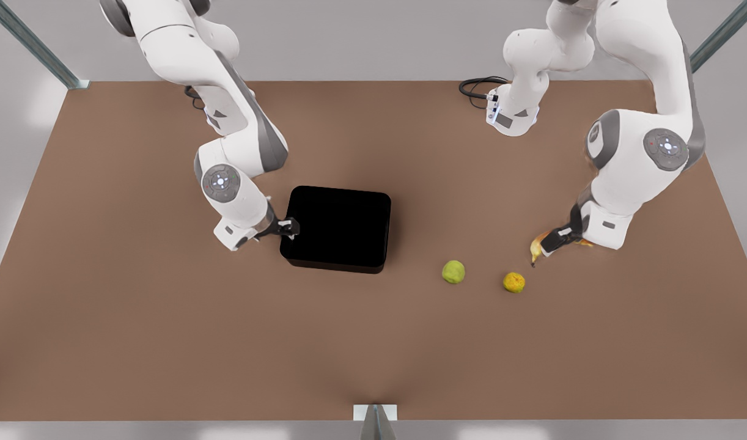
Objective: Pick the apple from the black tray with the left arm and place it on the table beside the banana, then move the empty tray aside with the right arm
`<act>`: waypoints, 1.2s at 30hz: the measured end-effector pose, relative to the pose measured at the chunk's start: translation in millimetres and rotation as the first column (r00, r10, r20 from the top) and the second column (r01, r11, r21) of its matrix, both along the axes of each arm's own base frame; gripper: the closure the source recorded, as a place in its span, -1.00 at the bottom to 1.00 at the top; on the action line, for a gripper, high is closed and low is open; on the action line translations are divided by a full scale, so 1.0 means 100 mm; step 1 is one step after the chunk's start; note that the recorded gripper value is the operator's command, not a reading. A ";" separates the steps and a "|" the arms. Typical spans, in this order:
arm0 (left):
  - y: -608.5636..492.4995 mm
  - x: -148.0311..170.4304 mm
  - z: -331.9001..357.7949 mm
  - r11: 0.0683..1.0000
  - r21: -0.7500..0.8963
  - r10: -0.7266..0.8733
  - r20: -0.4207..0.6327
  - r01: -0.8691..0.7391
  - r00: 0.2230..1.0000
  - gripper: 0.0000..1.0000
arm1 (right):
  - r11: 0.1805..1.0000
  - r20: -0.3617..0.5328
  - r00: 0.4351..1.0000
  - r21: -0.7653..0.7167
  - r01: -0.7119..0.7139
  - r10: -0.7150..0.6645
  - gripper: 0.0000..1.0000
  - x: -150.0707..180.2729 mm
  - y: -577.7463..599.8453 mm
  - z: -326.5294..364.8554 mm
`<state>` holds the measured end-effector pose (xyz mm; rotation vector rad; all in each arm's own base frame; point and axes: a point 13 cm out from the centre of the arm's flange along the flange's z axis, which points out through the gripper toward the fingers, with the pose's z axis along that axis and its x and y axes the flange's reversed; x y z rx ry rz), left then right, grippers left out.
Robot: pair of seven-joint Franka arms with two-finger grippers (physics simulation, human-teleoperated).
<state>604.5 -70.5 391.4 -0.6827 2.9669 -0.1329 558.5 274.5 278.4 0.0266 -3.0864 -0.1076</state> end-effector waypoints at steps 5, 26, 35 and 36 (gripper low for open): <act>0.57 0.24 0.12 0.998 0.029 -0.062 -0.002 0.062 0.998 -1.00 | 0.992 -0.065 0.990 0.020 0.128 -0.126 -1.00 -0.34 -0.01 -0.38; 0.39 0.47 0.18 0.932 -0.002 -0.362 0.020 0.362 0.932 -1.00 | 0.962 -0.014 0.964 0.069 0.266 -0.265 -0.94 -0.83 0.01 -1.42; 0.41 0.47 0.18 0.912 0.004 -0.411 0.022 0.411 0.911 -1.00 | 0.985 -0.020 0.987 0.056 0.161 -0.160 -0.63 -0.96 0.00 -1.64; 0.41 0.47 0.18 0.910 0.005 -0.415 0.022 0.415 0.909 -1.00 | 0.987 -0.021 0.989 0.055 0.148 -0.147 -0.54 -0.98 0.01 -1.65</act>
